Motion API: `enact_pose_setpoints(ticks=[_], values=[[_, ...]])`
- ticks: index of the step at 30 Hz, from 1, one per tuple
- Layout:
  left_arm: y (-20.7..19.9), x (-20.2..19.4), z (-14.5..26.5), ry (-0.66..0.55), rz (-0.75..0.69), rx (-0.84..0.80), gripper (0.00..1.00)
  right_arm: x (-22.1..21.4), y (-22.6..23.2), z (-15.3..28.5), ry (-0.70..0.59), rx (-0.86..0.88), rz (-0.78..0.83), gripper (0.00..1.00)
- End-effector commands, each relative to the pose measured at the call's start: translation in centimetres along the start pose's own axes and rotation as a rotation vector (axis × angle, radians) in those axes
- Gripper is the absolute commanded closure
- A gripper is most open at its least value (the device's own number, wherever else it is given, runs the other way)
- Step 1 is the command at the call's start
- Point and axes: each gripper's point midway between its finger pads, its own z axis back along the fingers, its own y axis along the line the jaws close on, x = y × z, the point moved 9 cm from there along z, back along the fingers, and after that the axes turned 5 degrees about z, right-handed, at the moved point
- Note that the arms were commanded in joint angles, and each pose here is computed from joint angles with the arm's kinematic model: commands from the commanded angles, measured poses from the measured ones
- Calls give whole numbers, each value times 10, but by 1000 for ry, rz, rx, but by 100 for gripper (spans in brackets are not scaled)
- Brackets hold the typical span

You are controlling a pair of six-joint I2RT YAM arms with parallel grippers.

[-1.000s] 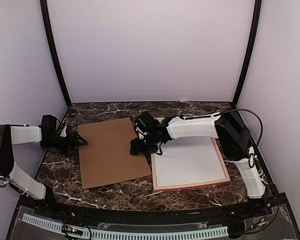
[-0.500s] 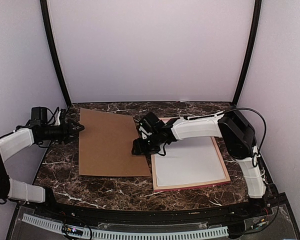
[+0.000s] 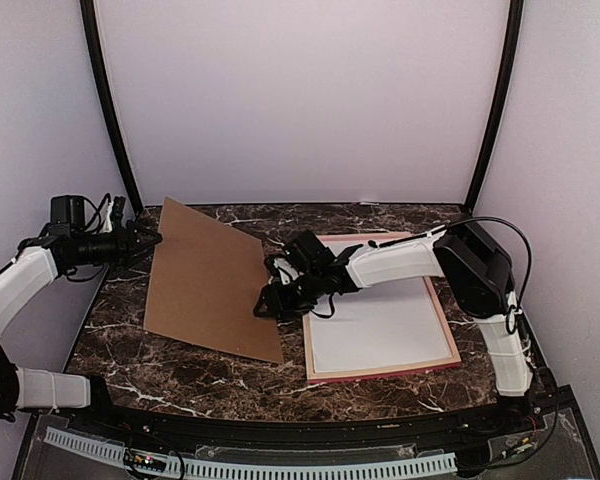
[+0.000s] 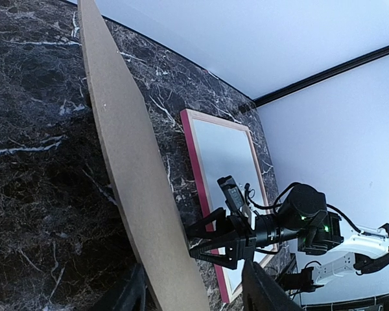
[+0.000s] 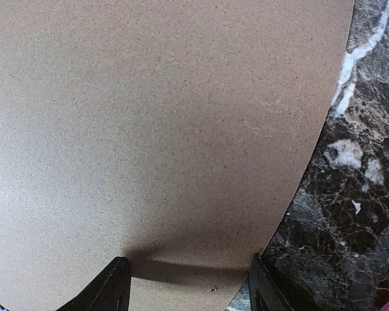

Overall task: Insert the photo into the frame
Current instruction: Turn over the backboard.

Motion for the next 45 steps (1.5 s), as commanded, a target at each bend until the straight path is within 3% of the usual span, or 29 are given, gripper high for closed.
enact_pose_setpoints(ticks=[1, 9, 19, 29, 37, 45], values=[[-8, -9, 0, 72, 20, -44, 49, -28, 9, -17, 93, 100, 20, 37], [-24, -5, 6, 65, 12, -109, 45, -35, 12, -24, 80, 238, 23, 34], [-28, -5, 11, 75, 48, -60, 44, -41, 9, -29, 91, 263, 18, 34], [-31, -7, 8, 106, 13, 86, 70, -39, 12, -26, 87, 272, 21, 35], [-47, -5, 2, 131, -70, 199, 99, -35, 16, -23, 86, 276, 26, 36], [-57, 0, 3, 153, -77, 243, 100, -30, 21, -8, 66, 245, 16, 34]])
